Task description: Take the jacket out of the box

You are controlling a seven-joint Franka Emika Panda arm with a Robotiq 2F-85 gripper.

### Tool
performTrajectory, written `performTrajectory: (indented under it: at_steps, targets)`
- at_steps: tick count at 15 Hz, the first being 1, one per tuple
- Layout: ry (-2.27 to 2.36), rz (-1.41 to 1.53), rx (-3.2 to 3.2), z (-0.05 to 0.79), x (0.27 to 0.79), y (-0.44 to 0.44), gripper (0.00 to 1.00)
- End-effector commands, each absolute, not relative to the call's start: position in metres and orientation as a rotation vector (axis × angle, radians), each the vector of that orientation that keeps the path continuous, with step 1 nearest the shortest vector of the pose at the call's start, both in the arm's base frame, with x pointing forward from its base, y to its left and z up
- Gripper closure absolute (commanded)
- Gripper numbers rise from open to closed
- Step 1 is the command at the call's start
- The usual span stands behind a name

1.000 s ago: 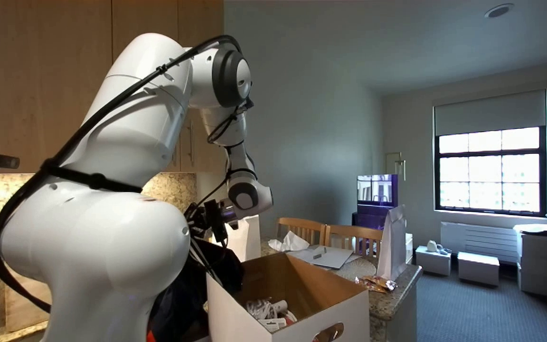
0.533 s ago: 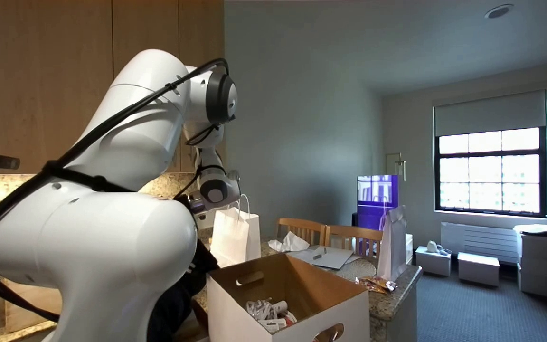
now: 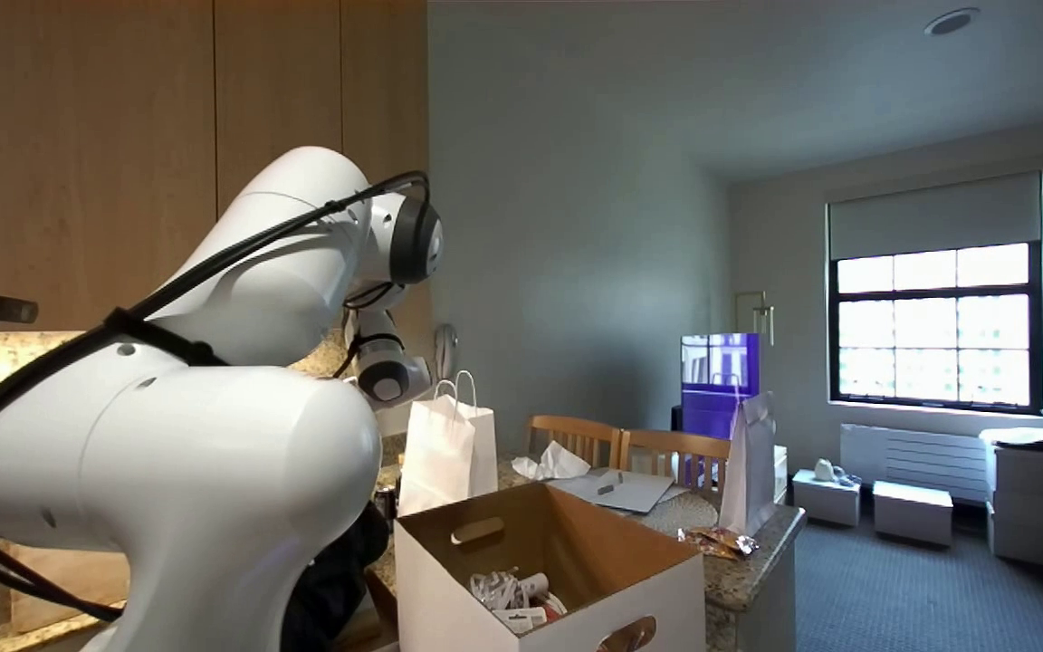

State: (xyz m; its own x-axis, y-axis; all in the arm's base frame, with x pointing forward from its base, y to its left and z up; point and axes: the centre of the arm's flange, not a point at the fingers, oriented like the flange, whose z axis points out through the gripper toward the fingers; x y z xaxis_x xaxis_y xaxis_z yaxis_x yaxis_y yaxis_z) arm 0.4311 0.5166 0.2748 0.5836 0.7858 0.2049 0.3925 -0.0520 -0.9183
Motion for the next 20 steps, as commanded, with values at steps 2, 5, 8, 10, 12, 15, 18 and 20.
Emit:
performTrajectory:
  at_steps: [2, 5, 8, 10, 12, 15, 18, 20]
  targets:
    - [-0.974, 0.337, -1.738, 0.274, 0.45, 0.522, 0.61]
    - [-0.941, 0.253, -1.802, 0.282, 0.454, 0.511, 0.42]
    - [-0.899, 0.227, -1.843, 0.285, 0.456, 0.503, 0.23]
    - [-0.877, 0.269, -1.855, 0.28, 0.449, 0.5, 0.11]
    - [-0.845, 0.356, -1.862, 0.261, 0.441, 0.501, 0.01]
    - [-0.752, 0.544, -1.861, 0.227, 0.427, 0.507, 0.0]
    - [-0.717, 0.687, -1.864, 0.204, 0.413, 0.512, 0.0]
    - [-0.693, 0.748, -1.86, 0.194, 0.41, 0.513, 0.0]
